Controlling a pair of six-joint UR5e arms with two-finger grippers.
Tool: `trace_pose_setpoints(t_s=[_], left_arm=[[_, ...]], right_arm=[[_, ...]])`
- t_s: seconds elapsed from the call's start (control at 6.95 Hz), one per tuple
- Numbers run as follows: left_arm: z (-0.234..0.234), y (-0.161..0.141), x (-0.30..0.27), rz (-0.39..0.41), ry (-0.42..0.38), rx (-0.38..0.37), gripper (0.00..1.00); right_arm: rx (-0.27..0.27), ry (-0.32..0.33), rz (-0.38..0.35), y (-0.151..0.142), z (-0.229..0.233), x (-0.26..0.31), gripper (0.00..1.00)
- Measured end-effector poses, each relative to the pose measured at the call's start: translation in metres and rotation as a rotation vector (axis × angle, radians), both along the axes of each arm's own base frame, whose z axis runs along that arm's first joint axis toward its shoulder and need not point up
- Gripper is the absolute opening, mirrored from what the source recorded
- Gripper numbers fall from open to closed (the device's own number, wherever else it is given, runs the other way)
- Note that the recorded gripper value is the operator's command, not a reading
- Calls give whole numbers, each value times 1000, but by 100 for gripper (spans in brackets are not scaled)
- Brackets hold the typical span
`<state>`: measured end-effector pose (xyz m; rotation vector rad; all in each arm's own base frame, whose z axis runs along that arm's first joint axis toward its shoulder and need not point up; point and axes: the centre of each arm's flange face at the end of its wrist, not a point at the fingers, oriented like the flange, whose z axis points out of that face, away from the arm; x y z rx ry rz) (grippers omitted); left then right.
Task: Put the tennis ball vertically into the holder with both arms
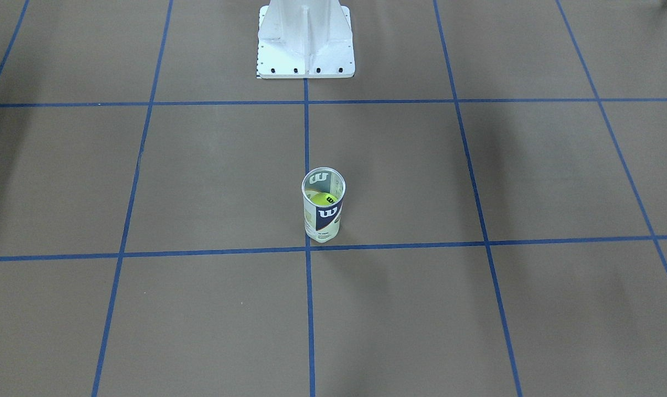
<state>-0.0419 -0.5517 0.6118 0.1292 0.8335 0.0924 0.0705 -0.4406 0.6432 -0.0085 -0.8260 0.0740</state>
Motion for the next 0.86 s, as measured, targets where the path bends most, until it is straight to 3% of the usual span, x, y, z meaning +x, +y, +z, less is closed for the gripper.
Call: trace_pose_setpoints(t_s=[0.86], left_arm=[[5,0,0,-3,-2,-13,100]], right_arm=[[-15,-21,60,0,-26,0,100]])
